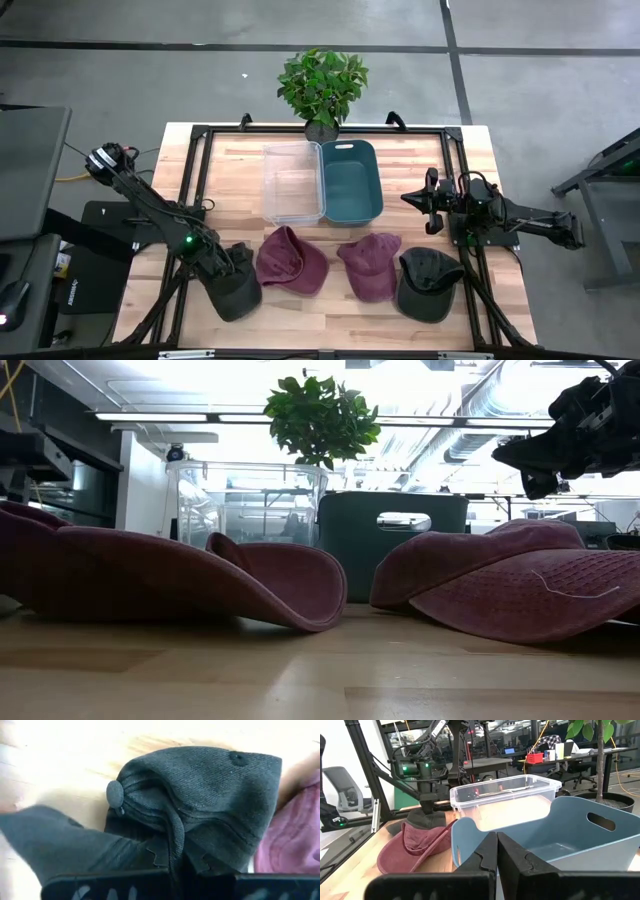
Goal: Pick & Place hat
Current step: Put the left black cap into the transparent bin
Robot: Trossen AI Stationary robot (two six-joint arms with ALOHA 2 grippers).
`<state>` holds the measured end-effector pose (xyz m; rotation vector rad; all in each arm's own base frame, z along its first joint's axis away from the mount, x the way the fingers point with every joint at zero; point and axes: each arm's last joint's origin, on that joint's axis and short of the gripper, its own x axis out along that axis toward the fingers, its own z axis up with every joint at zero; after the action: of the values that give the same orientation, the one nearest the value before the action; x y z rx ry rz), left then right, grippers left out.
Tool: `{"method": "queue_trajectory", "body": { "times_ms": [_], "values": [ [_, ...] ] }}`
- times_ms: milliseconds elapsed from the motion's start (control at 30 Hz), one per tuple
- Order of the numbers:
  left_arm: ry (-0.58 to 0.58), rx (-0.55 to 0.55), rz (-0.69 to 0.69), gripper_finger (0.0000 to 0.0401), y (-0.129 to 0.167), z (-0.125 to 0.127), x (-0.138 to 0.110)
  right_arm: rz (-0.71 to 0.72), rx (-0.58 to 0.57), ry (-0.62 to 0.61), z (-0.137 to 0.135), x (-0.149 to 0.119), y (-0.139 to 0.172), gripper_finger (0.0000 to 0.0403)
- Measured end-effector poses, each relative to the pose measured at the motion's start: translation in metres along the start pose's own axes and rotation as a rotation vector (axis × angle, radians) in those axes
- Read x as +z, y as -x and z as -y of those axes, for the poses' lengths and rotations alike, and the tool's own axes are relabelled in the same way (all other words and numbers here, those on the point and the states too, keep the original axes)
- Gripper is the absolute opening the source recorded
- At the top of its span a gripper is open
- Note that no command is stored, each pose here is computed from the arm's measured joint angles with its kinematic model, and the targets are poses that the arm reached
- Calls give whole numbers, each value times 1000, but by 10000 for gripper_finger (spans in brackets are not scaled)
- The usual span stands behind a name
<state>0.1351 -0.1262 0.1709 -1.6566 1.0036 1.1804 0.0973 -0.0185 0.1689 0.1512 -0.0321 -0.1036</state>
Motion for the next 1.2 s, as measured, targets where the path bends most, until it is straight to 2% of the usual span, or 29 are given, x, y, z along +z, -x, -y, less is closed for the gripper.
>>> {"method": "queue_trajectory", "body": {
  "times_ms": [467,733,933,1200],
  "values": [
    [-70,-53,-113,0,24,-2,6,0,0,0,0,0,0,0],
    [-106,-49,-115,0,37,-9,14,0,0,0,0,0,0,0],
    [-135,-25,-26,0,68,-12,11,0,0,0,0,0,0,0],
    [-230,-189,66,0,118,-10,5,0,0,0,0,0,0,0]
  ]
}}
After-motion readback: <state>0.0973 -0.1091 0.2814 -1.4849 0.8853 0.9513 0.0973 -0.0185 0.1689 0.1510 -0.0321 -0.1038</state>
